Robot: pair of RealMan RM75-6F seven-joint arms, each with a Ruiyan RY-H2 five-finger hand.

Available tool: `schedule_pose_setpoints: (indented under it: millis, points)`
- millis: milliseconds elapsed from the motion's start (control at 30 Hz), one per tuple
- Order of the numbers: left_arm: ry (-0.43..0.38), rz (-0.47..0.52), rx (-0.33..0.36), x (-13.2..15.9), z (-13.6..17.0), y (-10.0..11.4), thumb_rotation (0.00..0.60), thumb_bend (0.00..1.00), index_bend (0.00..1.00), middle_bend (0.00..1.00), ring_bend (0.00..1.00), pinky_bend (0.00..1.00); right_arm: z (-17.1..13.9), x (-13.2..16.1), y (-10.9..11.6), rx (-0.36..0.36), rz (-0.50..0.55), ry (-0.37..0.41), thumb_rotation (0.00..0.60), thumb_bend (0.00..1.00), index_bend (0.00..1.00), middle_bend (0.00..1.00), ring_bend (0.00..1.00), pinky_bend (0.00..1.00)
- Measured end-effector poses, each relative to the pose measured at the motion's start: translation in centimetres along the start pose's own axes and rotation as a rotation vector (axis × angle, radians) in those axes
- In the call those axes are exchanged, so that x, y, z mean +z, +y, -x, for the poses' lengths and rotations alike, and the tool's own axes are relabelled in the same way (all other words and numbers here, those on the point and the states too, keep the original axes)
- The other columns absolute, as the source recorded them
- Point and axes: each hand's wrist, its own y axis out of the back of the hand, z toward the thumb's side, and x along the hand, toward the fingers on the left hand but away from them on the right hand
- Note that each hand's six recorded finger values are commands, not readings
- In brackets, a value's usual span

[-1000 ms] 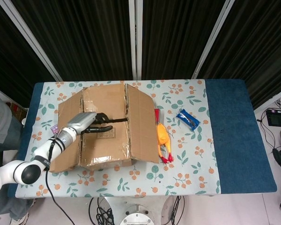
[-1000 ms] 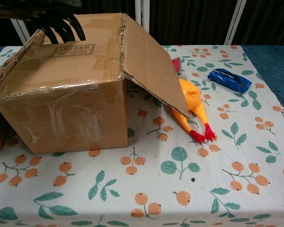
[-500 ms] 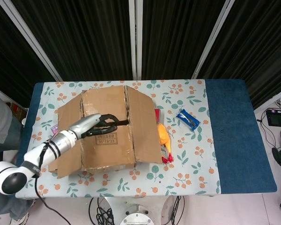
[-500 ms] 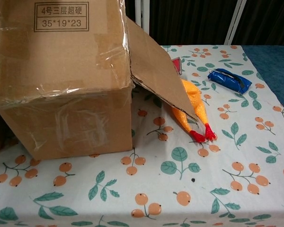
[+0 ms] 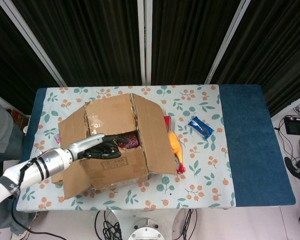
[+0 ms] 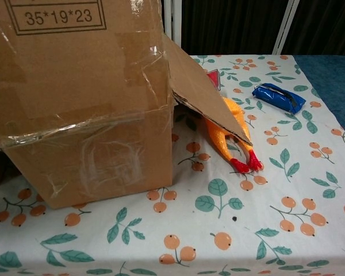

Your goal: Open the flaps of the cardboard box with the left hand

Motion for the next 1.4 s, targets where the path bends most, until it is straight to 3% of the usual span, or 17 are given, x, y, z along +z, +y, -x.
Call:
schedule_pose_setpoints:
  millis: [167, 367, 533, 733, 900, 1000, 1067, 1167, 1267, 1400]
  points:
    - [-0.014, 0.029, -0.042, -0.8, 0.5, -0.3, 0.198, 0.03, 0.16, 0.37, 0.65, 0.78, 0.0, 0.1, 0.0, 0.004, -0.001, 0.001, 0.600, 0.21, 0.00, 0.00, 0.00, 0.00]
    - [-0.028, 0.119, -0.155, -1.1, 0.9, -1.7, 0.259, 0.03, 0.14, 0.34, 0.64, 0.81, 0.1, 0.2, 0.0, 0.003, -0.001, 0.001, 0.600, 0.21, 0.00, 0.00, 0.00, 0.00]
    - [-0.069, 0.190, -0.242, -0.3, 1.9, -2.5, 0.384, 0.03, 0.12, 0.31, 0.64, 0.84, 0.1, 0.4, -0.3, 0.009, 0.002, 0.006, 0.600, 0.21, 0.00, 0.00, 0.00, 0.00]
    - [-0.044, 0.229, -0.382, -1.0, 3.3, -4.7, 0.410, 0.03, 0.11, 0.28, 0.62, 0.81, 0.1, 0.5, -0.3, 0.007, 0.005, 0.017, 0.600, 0.21, 0.00, 0.00, 0.00, 0.00]
    - [-0.011, 0.238, -0.403, -2.3, 3.3, -5.4, 0.408, 0.03, 0.11, 0.27, 0.57, 0.74, -0.1, 0.6, -0.2, 0.006, 0.005, 0.019, 0.600, 0.21, 0.00, 0.00, 0.00, 0.00]
    - [-0.012, 0.223, -0.367, -2.4, 3.0, -4.9, 0.388, 0.04, 0.10, 0.24, 0.48, 0.61, -0.2, 0.5, -0.1, 0.002, 0.004, 0.019, 0.600, 0.21, 0.00, 0.00, 0.00, 0.00]
    - [-0.020, 0.205, -0.316, -2.5, 2.6, -4.1, 0.333, 0.04, 0.10, 0.22, 0.40, 0.50, -0.2, 0.5, -0.1, 0.001, 0.005, 0.019, 0.600, 0.21, 0.00, 0.00, 0.00, 0.00]
    - [-0.034, 0.164, -0.198, -2.7, 1.9, -2.5, 0.300, 0.04, 0.10, 0.22, 0.29, 0.42, -0.2, 0.5, -0.1, 0.002, 0.004, 0.018, 0.600, 0.21, 0.00, 0.00, 0.00, 0.00]
    - [-0.036, 0.082, -0.024, -3.3, 1.1, -0.2, 0.376, 0.04, 0.10, 0.22, 0.23, 0.37, -0.2, 0.4, -0.2, 0.006, 0.002, 0.014, 0.600, 0.21, 0.00, 0.00, 0.00, 0.00]
    - [-0.016, -0.092, 0.253, -4.7, 0.5, 3.4, 0.497, 0.04, 0.07, 0.14, 0.15, 0.28, -0.1, 0.4, -0.3, 0.010, -0.002, 0.008, 0.600, 0.21, 0.00, 0.00, 0.00, 0.00]
